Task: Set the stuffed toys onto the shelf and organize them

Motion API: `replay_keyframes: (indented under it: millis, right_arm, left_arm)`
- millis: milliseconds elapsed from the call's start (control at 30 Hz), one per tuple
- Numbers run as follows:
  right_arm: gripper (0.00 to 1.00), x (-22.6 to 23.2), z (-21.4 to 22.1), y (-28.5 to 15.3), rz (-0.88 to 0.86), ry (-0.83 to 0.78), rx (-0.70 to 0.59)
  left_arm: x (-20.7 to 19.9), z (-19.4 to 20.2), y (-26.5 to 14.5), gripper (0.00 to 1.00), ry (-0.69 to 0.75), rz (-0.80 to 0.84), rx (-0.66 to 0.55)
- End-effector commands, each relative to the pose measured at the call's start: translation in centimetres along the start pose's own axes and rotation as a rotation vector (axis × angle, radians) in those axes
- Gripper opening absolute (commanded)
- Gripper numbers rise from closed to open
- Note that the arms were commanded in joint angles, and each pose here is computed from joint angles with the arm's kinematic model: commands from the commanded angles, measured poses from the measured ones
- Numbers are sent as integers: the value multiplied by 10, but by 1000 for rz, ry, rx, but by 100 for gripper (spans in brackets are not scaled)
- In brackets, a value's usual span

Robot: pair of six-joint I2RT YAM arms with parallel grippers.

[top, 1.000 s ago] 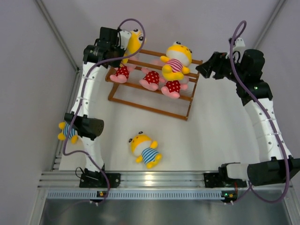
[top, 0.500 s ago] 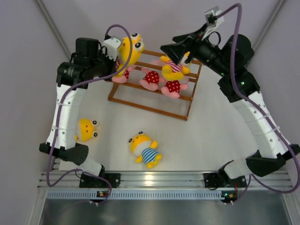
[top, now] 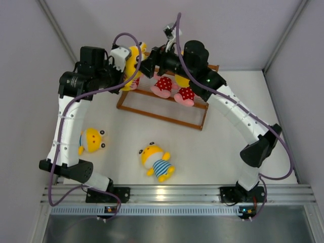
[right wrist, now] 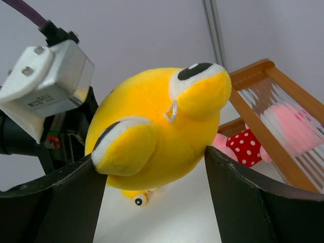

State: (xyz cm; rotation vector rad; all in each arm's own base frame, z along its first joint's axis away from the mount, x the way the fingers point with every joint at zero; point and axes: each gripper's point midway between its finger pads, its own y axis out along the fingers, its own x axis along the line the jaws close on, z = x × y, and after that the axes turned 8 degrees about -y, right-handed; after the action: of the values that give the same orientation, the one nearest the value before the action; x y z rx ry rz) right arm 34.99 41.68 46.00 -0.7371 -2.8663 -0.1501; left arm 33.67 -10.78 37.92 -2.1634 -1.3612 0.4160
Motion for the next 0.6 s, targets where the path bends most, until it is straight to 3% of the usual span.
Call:
replay_keyframes:
  millis: [0,33,67,100,133,167,233,333,367,500,567]
  right_arm:
    - [74,27,-41,2,-55,-13,-123]
    - [68,26,-38,5,-52,5,-119]
    - [47,25,-34,9,-56,14,-113]
    - [34,26,-35,11,-65,32,-119]
    - [14,29,-34,12,-83,38,-119]
    - [4,30,-31,14,-95,46,-114]
    - [0,30,-34,14,-108,67,-125]
    - [0,21,-43,7,-100,119,-162]
    - [0,22,-53,-1,-108,131,-191]
    - [0,6,-76,-18,-102,203,-253]
    - [0,2,-87,-26,-100,214,-275]
  left_arm:
    - [-14,-24,-9,0,39,68,-109]
    - [-16,-25,-12,0,50,74,-115]
    - [-18,-25,-12,0,54,84,-118]
    - [-17,-24,-12,0,58,83,-116]
    - [-17,-24,-16,0,75,81,-121]
    - [-17,-23,-17,0,81,78,-124]
    - [-16,-21,-24,0,105,70,-132]
    - [-20,-23,-43,55,130,79,-174]
    - [-22,-25,-50,79,136,80,-194]
    - [-26,-42,-94,92,159,64,-316]
    - [-26,-47,-112,93,165,47,-360]
